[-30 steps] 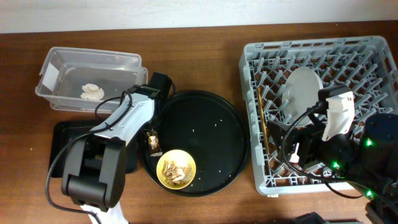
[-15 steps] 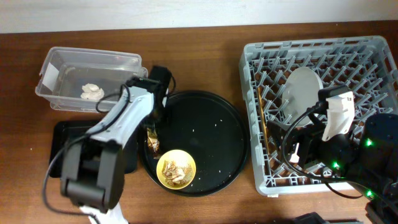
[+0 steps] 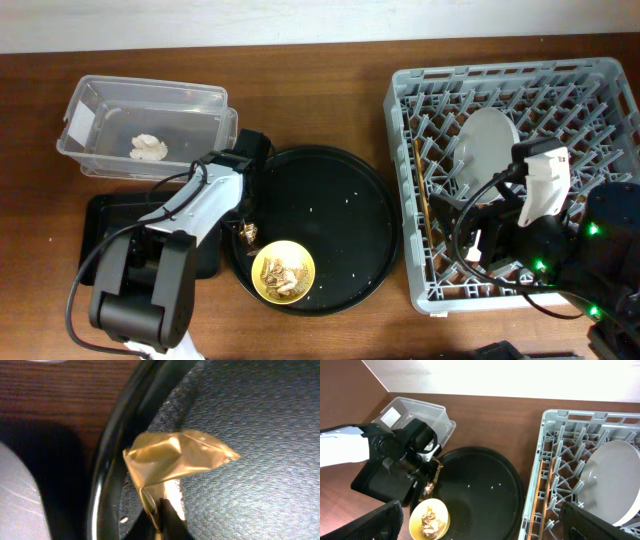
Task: Sort waste into correct bins and load items into the dishwasher rack
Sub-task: 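Grasp the gold candy wrapper with the left gripper and drop it in the container, then grasp the yellow bowl with the left gripper and tip scraps onto the black tray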
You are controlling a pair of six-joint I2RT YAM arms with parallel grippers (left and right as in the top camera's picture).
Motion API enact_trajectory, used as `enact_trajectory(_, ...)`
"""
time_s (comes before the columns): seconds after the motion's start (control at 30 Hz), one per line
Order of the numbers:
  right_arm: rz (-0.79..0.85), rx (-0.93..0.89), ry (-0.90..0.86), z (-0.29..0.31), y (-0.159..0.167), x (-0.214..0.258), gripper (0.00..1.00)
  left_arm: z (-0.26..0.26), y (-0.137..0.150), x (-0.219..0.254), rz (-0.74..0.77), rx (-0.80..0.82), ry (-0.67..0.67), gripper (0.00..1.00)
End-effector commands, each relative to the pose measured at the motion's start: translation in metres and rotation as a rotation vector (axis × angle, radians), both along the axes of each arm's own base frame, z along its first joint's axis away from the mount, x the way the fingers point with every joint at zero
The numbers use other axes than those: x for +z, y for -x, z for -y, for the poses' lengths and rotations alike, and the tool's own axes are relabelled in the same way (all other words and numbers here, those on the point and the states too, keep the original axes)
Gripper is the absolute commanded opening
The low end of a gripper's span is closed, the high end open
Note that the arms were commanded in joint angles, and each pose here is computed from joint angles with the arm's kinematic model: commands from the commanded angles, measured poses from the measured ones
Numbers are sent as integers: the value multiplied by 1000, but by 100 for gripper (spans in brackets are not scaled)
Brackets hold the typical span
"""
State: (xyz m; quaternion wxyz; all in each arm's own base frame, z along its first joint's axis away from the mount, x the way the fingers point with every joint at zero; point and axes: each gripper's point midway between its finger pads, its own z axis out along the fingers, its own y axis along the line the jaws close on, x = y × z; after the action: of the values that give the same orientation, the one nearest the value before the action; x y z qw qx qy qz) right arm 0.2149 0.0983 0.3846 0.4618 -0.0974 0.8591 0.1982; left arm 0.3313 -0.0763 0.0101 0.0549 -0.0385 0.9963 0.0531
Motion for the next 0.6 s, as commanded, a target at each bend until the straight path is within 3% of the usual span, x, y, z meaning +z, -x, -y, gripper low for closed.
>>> enact_trajectory(0.0, 7, 12, 1, -2, 1, 2, 98, 16, -4, 9, -14, -4, 89, 0)
enact_trajectory(0.1, 7, 12, 1, -2, 1, 2, 98, 10, -38, 85, 83, 9, 108, 0)
enact_trajectory(0.2, 7, 12, 1, -2, 1, 2, 98, -17, -94, 174, 328, 32, 105, 0)
enact_trajectory(0.33, 7, 12, 1, -2, 1, 2, 98, -78, -133, 188, 473, 165, 27, 0)
enact_trajectory(0.37, 7, 12, 1, -2, 1, 2, 98, -89, -143, 182, 487, 190, 23, 32)
enact_trajectory(0.4, 7, 12, 1, -2, 1, 2, 98, -96, -155, 176, 504, 178, 37, 54)
enact_trajectory(0.43, 7, 12, 1, -2, 1, 2, 98, -94, -159, 177, 512, 146, 56, 68)
enact_trajectory(0.5, 7, 12, 1, -2, 1, 2, 98, -85, -152, 196, 510, 129, 79, 77)
enact_trajectory(0.57, 7, 12, 1, -2, 1, 2, 98, -65, -126, 219, 461, 87, 85, 78)
